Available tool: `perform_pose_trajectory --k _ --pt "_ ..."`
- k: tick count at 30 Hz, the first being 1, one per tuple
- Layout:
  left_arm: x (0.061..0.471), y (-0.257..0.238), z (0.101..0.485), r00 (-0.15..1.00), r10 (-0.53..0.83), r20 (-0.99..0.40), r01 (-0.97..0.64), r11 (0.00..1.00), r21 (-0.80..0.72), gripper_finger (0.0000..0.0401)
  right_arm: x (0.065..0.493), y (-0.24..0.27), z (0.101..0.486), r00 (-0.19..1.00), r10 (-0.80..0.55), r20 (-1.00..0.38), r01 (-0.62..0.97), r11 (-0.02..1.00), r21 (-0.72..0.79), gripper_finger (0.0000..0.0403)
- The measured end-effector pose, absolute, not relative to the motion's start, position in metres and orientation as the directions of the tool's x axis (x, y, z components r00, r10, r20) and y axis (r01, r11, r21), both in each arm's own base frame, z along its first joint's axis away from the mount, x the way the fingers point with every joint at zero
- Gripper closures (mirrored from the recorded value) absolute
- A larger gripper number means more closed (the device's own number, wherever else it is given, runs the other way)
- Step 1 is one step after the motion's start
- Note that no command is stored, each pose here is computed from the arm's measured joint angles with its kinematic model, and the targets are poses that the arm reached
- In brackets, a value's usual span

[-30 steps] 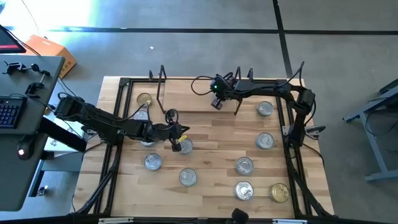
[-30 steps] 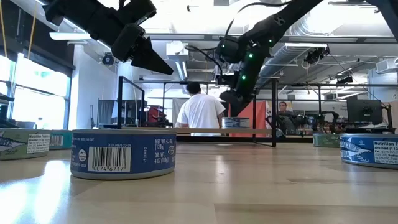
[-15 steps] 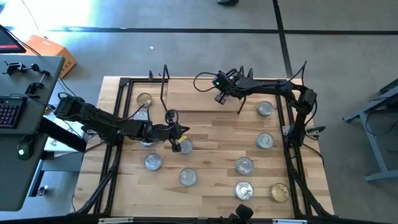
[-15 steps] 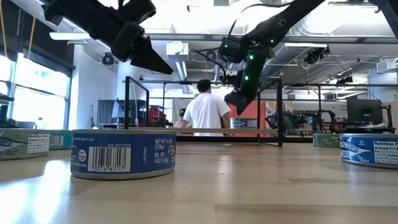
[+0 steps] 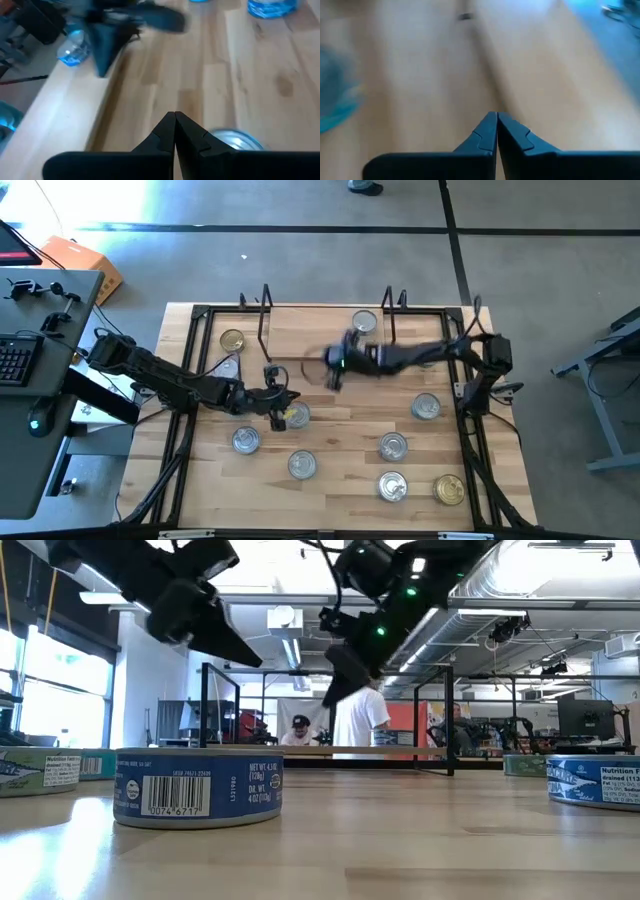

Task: Stack canned seafood by type on shelf
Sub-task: Put the dark blue tuna can on the shelf, then put the light blue tuna can on the shelf

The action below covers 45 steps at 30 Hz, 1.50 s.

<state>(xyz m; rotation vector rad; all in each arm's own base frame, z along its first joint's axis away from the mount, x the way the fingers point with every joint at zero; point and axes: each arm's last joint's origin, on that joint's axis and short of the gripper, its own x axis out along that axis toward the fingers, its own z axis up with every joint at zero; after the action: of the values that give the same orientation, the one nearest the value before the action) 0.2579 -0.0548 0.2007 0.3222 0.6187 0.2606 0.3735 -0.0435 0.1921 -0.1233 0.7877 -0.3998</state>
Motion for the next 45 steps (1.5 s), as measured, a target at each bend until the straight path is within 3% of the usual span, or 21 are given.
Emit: perform_pose_trajectory --k 4,7,10,17,23,27,30,36,40,43,45 --pt "0.246 -0.065 0.196 0.746 0.283 -0.603 -0.083 0.938 0.337 0.0401 0.361 0.001 0.161 0.701 -0.227 -0.677 0.189 0.973 -0.13 0.04" --pt "0.239 -0.072 0.189 0.693 0.123 -0.711 0.051 0.974 0.219 0.0401 0.35 0.023 0.145 0.753 -0.164 -0.637 0.182 0.983 -0.038 0.04" --pt "0.24 -0.073 0.182 0.635 -0.026 -0.772 0.106 0.993 0.054 0.0401 0.339 0.032 0.133 0.797 -0.161 -0.582 0.204 0.979 0.008 0.04" --pt "0.252 -0.064 0.158 0.546 -0.105 -0.831 0.111 0.992 -0.053 0.0401 0.329 0.025 0.127 0.865 -0.195 -0.462 0.245 0.968 0.05 0.04" --pt "0.271 -0.044 0.136 0.56 -0.031 -0.828 0.125 0.991 0.047 0.0401 0.33 0.01 0.128 0.859 -0.237 -0.454 0.291 0.955 0.052 0.04" --pt "0.282 -0.027 0.139 0.629 0.19 -0.754 -0.006 0.971 0.24 0.0401 0.33 0.002 0.127 0.85 -0.253 -0.463 0.312 0.948 0.055 0.04" --pt "0.283 -0.022 0.149 0.638 0.292 -0.713 -0.111 0.951 0.29 0.0401 0.329 -0.004 0.125 0.836 -0.267 -0.478 0.348 0.934 0.086 0.04" --pt "0.283 -0.026 0.151 0.657 0.131 -0.742 -0.026 0.988 0.151 0.0401 0.328 -0.023 0.11 0.764 -0.404 -0.504 0.522 0.846 0.113 0.0401" --pt "0.285 -0.025 0.142 0.64 0.151 -0.754 -0.037 0.985 0.166 0.0401 0.331 -0.029 0.102 0.729 -0.472 -0.497 0.592 0.798 0.111 0.0402" --pt "0.288 -0.025 0.137 0.64 0.188 -0.745 -0.061 0.979 0.194 0.0401 0.338 -0.026 0.102 0.752 -0.428 -0.501 0.546 0.831 0.109 0.0402" --pt "0.289 -0.024 0.135 0.634 0.206 -0.746 -0.078 0.976 0.203 0.0401 0.342 -0.02 0.104 0.798 -0.311 -0.515 0.432 0.892 0.131 0.0403"
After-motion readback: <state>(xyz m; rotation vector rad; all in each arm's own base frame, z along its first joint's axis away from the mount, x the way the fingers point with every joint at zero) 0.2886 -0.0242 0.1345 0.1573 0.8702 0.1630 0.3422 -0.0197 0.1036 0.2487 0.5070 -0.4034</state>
